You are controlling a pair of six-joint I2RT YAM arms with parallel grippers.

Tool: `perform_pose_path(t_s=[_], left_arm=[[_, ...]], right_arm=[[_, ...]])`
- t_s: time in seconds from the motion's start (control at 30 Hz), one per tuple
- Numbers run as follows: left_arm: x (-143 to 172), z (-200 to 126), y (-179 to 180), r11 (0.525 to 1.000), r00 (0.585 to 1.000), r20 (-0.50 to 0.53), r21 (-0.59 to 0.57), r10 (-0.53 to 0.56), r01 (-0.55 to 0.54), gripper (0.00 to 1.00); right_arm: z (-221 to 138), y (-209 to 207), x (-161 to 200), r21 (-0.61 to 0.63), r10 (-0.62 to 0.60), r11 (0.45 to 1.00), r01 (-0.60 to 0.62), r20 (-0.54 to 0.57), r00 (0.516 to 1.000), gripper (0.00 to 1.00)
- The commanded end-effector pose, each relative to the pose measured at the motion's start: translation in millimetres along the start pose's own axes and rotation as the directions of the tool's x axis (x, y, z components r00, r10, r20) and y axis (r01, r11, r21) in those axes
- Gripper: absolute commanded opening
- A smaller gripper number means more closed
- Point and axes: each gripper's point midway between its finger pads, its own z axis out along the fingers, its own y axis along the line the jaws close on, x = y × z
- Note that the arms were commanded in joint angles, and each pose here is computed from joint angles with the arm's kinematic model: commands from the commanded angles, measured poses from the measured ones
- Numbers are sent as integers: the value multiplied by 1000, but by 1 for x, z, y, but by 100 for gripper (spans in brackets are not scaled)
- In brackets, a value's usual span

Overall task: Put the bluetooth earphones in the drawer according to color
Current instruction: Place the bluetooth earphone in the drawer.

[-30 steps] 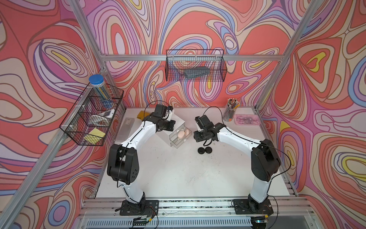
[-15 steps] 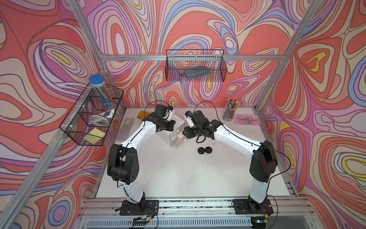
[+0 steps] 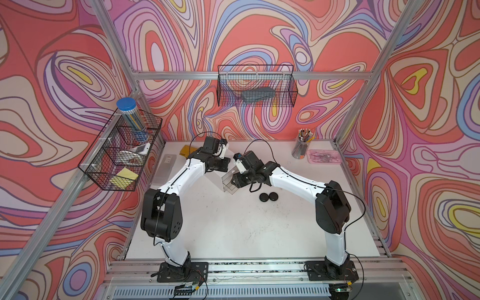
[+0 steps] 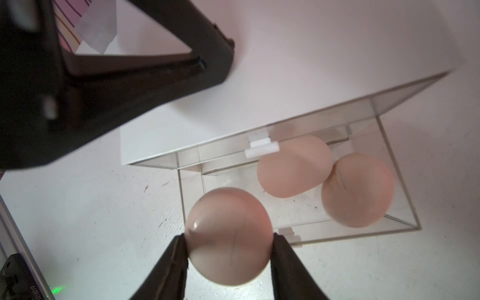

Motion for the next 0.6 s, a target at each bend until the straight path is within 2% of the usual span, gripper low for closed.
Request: perform_pose_path(t_s=[0.0, 0.23, 0.47, 0.57], left_arm=[[66, 21, 5, 999, 969, -242, -27, -46, 41, 0], [65, 20, 6, 999, 969, -241, -31, -46, 39, 0], [66, 21, 6, 999, 969, -243, -33, -48, 41, 0], [66, 21, 6, 999, 969, -244, -32, -47, 41, 0]], right_arm=[[6, 13, -11, -41, -1, 999, 2, 27, 1000, 46], [19, 11, -2, -34, 7, 999, -7, -13, 1000, 48], [25, 9, 3, -33, 25, 999, -26, -21, 999, 64], [27, 9, 4, -31, 26, 999, -27, -26, 999, 64]])
